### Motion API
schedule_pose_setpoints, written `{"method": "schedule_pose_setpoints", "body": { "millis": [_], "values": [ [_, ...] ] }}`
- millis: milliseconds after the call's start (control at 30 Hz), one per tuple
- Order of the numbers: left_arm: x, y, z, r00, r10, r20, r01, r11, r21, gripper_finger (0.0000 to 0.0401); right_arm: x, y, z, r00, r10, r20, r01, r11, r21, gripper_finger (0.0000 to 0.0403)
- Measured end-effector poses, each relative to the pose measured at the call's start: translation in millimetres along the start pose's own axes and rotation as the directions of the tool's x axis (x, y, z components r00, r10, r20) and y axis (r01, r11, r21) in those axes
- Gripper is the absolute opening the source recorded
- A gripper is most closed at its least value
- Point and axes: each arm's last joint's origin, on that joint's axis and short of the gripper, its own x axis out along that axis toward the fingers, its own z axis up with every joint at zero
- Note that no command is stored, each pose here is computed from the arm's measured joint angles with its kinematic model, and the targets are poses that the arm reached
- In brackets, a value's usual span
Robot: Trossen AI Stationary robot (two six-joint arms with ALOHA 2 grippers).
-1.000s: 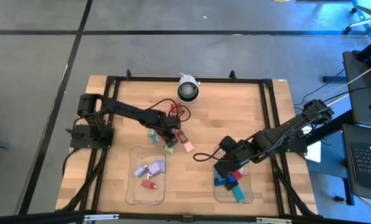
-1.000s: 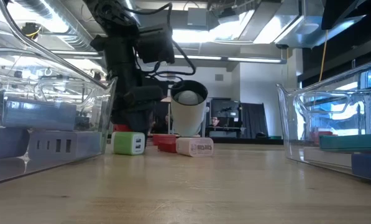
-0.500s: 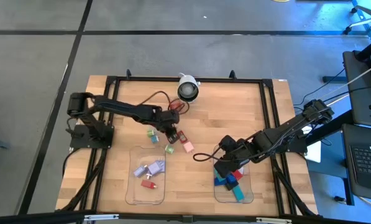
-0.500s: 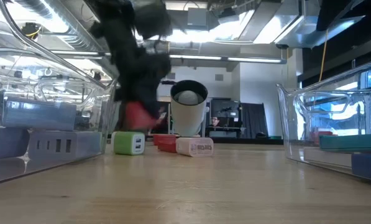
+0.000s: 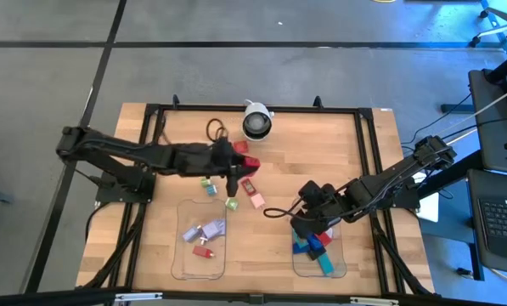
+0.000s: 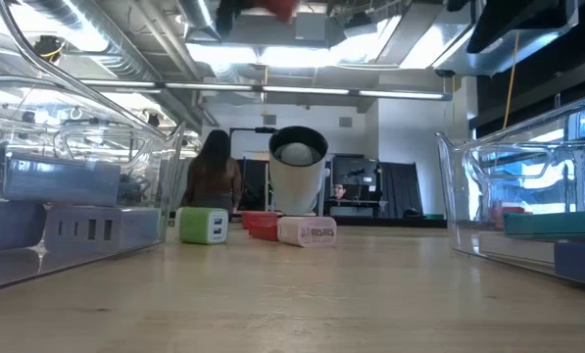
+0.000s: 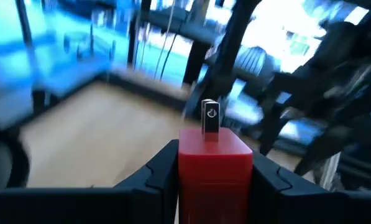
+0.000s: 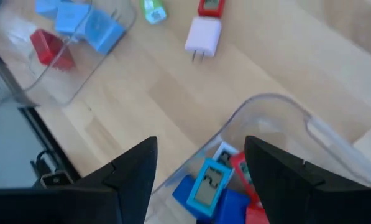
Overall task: Pick & Place Office items
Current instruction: Put the bottom red charger adapter into the left transparent bin
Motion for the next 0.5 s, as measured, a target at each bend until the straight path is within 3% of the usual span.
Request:
{"method": "schedule_pose_setpoints", "body": {
  "millis": [233, 500],
  "values": [
    [-15.7, -30.1, 9.3, 0.981, -0.003, 0.193, -0.018, 0.994, 0.109, 0.0116, -0.2, 3.3, 3.7, 0.995, 0.015, 0.096, -0.010, 0.999, -0.048, 0.0245],
    [-30.3, -57.3, -1.7, 0.981, -0.040, 0.189, 0.030, 0.998, 0.057, 0.0123, -1.4, 14.4, 7.3, 0.984, 0.122, 0.133, -0.102, 0.983, -0.153, 0.0245]
  ]
}}
